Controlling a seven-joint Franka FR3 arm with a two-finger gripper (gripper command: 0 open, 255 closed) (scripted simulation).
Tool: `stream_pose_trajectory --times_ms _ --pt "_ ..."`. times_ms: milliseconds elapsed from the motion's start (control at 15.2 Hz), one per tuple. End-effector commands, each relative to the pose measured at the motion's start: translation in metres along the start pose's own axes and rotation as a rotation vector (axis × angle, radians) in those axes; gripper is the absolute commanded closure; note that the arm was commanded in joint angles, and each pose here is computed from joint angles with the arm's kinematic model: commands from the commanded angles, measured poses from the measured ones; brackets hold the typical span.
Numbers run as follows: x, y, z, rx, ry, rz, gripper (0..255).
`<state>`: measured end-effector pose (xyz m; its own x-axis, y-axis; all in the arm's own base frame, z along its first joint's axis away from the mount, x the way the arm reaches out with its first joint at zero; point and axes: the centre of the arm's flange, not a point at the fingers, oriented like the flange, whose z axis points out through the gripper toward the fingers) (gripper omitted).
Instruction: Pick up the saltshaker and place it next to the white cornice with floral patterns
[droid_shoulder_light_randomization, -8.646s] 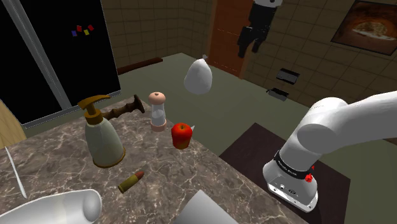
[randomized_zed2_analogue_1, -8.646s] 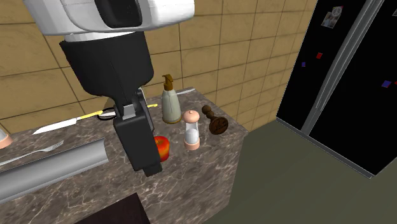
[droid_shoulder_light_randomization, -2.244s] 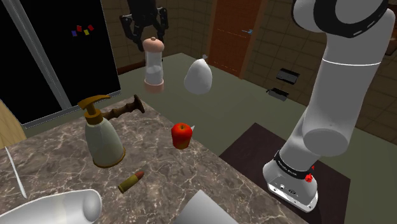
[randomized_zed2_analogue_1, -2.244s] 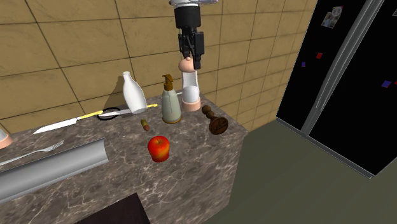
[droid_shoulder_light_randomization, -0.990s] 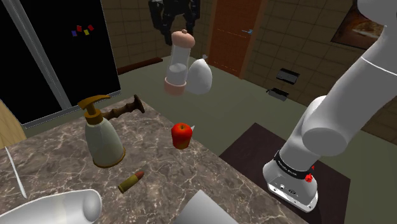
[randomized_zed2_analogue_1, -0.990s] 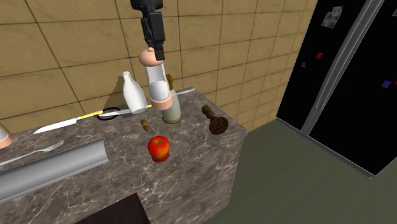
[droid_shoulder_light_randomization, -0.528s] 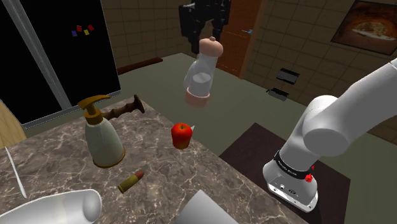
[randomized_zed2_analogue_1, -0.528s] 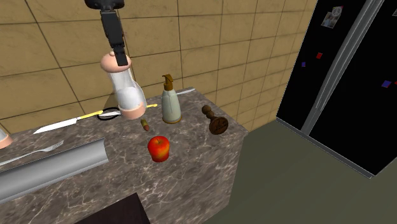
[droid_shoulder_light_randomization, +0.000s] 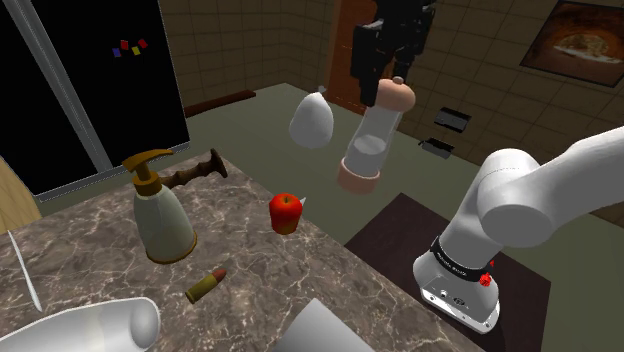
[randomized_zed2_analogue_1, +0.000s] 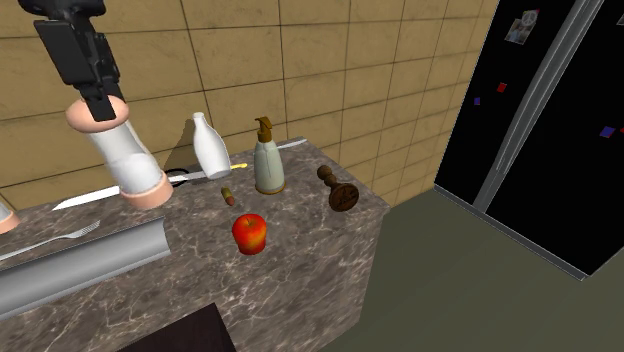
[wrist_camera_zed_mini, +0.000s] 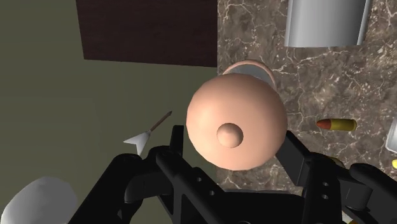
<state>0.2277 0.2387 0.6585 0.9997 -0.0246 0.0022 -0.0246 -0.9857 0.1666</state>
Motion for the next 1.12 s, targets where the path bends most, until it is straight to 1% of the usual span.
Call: stream_pose_trajectory --times_ms 0,132,1056 --pt "-0.026 0.006 0.002 0.0 0.0 0.0 255" --pt "-0.047 0.01 0.002 0.0 0.0 0.0 255" --pt "-0.047 -0.003 0.075 0.0 0.0 0.0 255"
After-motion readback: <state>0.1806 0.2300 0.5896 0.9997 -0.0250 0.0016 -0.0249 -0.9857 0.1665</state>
